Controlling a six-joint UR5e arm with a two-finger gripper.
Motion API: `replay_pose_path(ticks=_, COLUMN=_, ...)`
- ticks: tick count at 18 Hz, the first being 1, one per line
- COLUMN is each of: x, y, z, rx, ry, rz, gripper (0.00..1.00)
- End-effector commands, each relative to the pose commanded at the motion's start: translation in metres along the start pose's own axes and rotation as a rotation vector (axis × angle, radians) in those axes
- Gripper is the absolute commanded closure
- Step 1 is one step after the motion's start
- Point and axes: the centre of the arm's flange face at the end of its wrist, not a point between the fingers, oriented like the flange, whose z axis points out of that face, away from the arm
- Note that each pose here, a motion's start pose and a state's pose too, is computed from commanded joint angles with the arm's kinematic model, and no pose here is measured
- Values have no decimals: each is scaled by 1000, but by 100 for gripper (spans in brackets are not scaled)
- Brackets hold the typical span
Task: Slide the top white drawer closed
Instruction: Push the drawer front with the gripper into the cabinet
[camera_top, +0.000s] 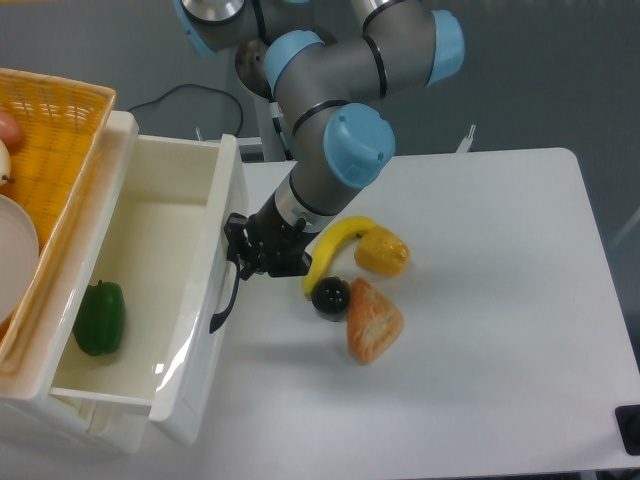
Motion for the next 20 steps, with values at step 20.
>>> replay_pose_path(ticks=20, x=36, y=-6, z=22, rx=-35, ry=21, rz=53, gripper=85)
